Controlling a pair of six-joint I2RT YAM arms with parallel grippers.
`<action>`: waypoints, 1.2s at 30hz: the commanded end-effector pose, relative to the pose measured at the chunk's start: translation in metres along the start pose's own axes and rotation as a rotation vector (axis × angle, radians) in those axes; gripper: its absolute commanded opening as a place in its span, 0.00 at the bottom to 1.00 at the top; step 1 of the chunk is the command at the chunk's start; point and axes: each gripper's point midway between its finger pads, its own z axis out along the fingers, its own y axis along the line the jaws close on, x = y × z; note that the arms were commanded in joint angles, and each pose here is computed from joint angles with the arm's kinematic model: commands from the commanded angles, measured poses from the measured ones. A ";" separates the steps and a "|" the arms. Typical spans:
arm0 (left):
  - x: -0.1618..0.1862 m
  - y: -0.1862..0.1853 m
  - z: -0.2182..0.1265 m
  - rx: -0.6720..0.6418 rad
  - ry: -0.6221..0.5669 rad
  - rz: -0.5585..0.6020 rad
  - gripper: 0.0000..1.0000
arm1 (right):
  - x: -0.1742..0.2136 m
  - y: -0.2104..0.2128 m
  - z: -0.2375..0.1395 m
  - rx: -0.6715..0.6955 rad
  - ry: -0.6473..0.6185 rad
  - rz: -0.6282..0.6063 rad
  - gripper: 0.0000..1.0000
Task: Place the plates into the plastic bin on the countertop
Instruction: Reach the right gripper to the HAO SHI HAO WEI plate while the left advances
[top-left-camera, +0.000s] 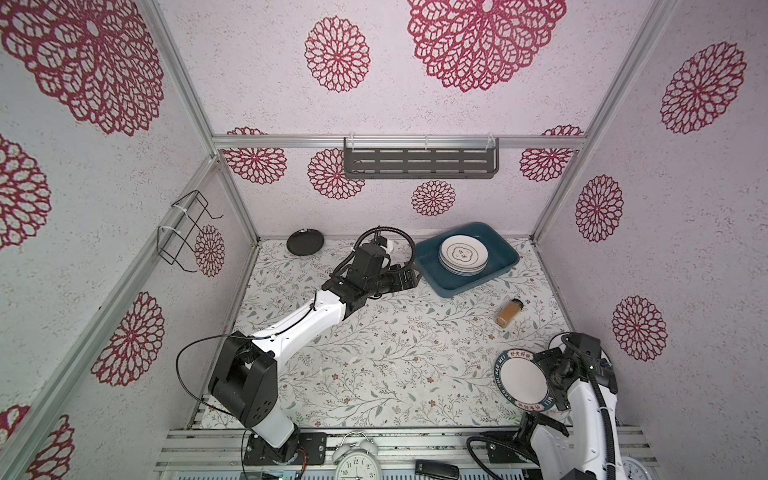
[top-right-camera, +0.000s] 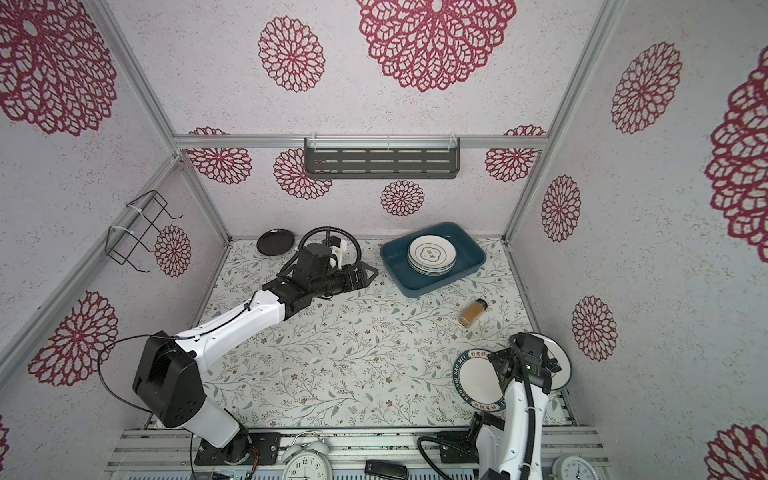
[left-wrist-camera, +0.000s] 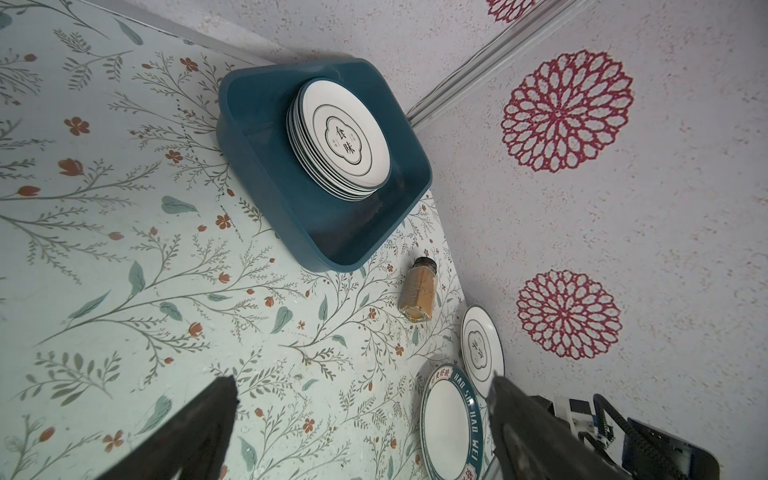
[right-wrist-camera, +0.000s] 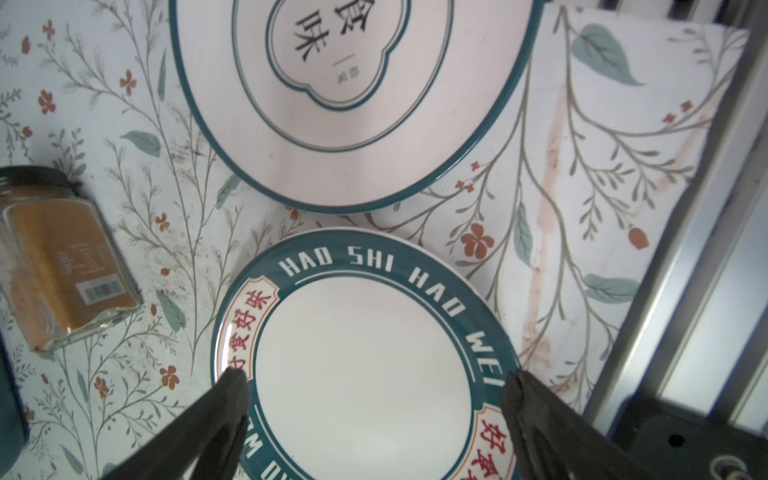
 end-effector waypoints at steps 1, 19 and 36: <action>-0.005 -0.004 -0.009 -0.007 -0.033 0.014 0.97 | -0.009 -0.004 0.004 -0.004 -0.007 0.018 0.99; -0.016 -0.015 0.008 0.004 -0.008 0.063 0.97 | 0.013 -0.010 0.037 -0.075 0.094 0.100 0.99; 0.017 -0.005 0.025 0.011 0.148 0.090 0.97 | 0.034 0.046 0.041 -0.388 0.206 -0.059 0.98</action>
